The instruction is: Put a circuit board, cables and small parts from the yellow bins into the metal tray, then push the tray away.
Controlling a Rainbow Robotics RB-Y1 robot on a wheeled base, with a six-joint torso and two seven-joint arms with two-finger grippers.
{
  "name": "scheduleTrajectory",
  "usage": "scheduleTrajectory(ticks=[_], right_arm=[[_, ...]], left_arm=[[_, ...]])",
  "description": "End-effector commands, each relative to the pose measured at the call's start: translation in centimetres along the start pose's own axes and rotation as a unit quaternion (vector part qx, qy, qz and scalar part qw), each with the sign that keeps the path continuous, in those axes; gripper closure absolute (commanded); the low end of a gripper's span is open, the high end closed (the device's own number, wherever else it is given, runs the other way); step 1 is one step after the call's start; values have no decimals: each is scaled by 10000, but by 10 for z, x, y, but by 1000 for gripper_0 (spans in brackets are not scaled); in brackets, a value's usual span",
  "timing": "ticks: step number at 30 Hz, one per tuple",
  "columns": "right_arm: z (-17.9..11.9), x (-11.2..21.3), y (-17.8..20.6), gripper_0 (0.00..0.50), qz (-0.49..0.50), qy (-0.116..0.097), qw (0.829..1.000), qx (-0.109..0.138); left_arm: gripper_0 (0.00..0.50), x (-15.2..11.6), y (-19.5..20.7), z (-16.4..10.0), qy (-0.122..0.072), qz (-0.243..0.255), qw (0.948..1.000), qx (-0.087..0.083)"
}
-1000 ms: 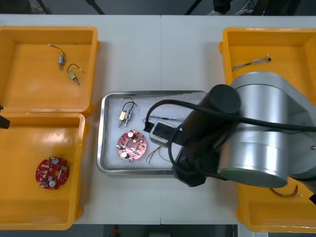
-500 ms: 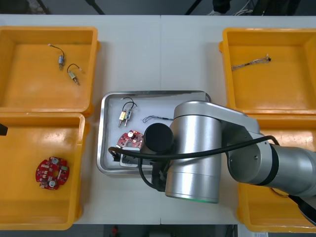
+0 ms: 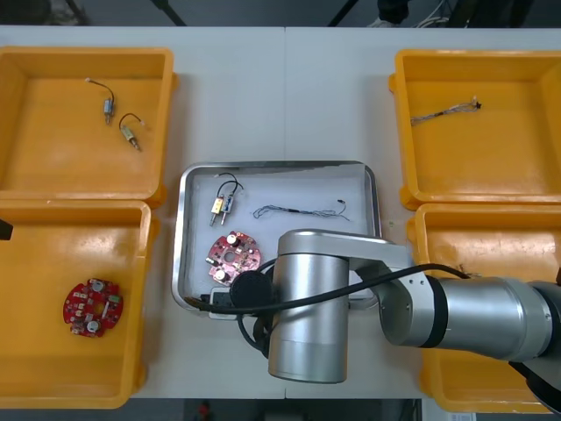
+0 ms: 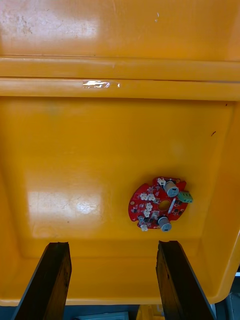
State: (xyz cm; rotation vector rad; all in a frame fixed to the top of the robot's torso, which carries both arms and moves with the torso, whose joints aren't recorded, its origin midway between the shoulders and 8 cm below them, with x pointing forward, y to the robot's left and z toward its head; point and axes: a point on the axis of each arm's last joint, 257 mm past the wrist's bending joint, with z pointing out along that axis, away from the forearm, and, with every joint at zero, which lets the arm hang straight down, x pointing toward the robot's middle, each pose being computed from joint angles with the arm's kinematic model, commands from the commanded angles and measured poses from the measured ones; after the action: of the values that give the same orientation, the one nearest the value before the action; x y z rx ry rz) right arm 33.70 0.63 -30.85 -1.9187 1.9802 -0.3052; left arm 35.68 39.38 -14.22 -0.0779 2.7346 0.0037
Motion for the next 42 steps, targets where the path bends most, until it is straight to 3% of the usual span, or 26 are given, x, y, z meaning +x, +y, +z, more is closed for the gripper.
scheduleTrajectory(ticks=[1,14,15,16,18,26,42], right_arm=[[1,-21,-2,0,-330,-137,9993,135],[15,-23,-3,0,-398,-60,9986,332],[14,-24,-3,137,-385,-60,9987,330],[14,-23,-3,310,-369,-45,9988,330],[14,-22,-4,498,-357,-26,9988,346],[9,-23,-21,500,-379,-11,9979,530],[-2,-19,-109,500,-390,257,9863,1580]], left_arm=[[0,-5,9,-10,-179,378,9990,-150],[0,-5,9,-10,-179,378,9990,-150],[0,-5,9,-10,-179,378,9990,-150],[0,-5,9,-10,-179,378,9990,-150],[0,-5,9,-10,-179,378,9990,-150],[0,-5,9,-10,-179,378,9990,-150],[0,-5,9,-10,-179,378,9990,-150]])
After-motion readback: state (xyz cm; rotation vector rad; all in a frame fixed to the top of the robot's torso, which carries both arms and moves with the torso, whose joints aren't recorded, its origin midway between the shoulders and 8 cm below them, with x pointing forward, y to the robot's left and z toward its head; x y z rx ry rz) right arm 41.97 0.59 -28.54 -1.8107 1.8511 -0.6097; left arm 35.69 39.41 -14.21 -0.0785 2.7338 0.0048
